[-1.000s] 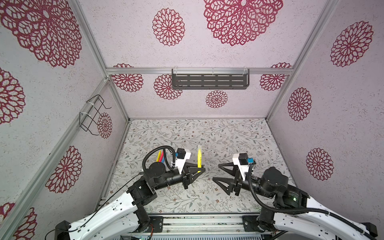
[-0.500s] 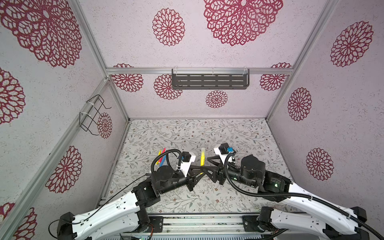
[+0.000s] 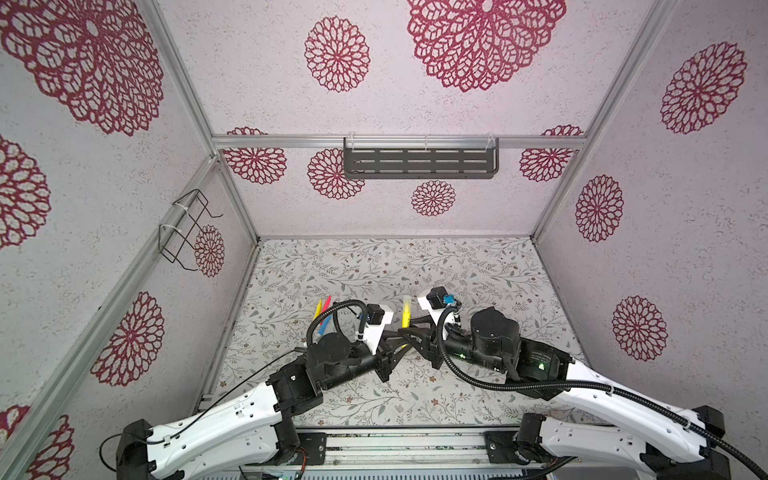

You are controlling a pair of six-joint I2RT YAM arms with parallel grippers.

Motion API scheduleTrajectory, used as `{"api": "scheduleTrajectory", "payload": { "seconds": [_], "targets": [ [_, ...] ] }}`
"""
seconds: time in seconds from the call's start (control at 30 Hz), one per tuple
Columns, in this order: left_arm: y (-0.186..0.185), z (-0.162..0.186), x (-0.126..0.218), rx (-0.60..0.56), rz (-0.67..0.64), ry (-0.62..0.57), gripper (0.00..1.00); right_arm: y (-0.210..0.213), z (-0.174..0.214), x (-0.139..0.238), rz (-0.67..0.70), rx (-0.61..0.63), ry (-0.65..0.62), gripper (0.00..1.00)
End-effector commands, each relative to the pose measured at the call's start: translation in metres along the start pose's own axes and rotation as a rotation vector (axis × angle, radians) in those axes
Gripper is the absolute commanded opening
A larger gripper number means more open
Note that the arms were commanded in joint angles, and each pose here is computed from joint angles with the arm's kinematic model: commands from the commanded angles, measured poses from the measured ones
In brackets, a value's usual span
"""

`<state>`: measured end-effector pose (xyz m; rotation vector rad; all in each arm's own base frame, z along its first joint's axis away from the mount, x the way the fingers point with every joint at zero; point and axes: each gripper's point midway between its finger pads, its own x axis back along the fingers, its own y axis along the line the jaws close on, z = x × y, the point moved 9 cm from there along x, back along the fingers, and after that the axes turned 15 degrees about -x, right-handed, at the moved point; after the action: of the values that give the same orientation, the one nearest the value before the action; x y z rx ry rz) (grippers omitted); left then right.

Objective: Insert the pens into the pen caps
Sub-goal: 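Close the right gripper on the capped yellow highlighter while the left holds it, then open the left gripper and draw back while the right gripper lifts the highlighter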

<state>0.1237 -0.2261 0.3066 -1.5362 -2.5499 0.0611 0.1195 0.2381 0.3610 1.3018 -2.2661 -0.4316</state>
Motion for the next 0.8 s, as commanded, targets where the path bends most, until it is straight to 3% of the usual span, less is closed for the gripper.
{"api": "scheduleTrajectory", "payload": {
  "seconds": [0.0,0.07,0.2,0.3,0.4,0.53,0.57,0.77],
  "targets": [
    [-0.002,-0.001,-0.001,-0.01,0.007,-0.022,0.0,0.009,-0.018,0.005,-0.035,0.001,-0.069,0.25],
    [-0.003,-0.001,-0.003,-0.011,0.016,-0.016,0.0,0.009,-0.018,0.004,-0.033,-0.001,-0.066,0.21],
    [-0.004,0.0,-0.006,-0.01,0.035,-0.002,0.0,0.007,-0.017,0.003,-0.028,-0.017,-0.06,0.01],
    [-0.004,0.0,-0.008,-0.004,0.036,0.006,0.01,0.003,-0.017,0.005,-0.009,-0.03,-0.075,0.0],
    [-0.004,0.001,-0.011,-0.002,0.029,0.037,0.43,-0.003,-0.019,0.009,0.034,-0.055,-0.105,0.0],
    [0.002,0.002,-0.009,0.013,-0.05,0.065,0.65,-0.025,-0.026,0.018,0.146,-0.131,-0.141,0.0],
    [0.003,0.002,-0.008,0.013,-0.063,0.06,0.78,-0.029,-0.027,0.021,0.165,-0.144,-0.146,0.0],
    [0.012,0.005,0.001,0.01,-0.169,0.064,0.83,-0.058,-0.031,0.034,0.315,-0.209,-0.169,0.0]
  ]
}}
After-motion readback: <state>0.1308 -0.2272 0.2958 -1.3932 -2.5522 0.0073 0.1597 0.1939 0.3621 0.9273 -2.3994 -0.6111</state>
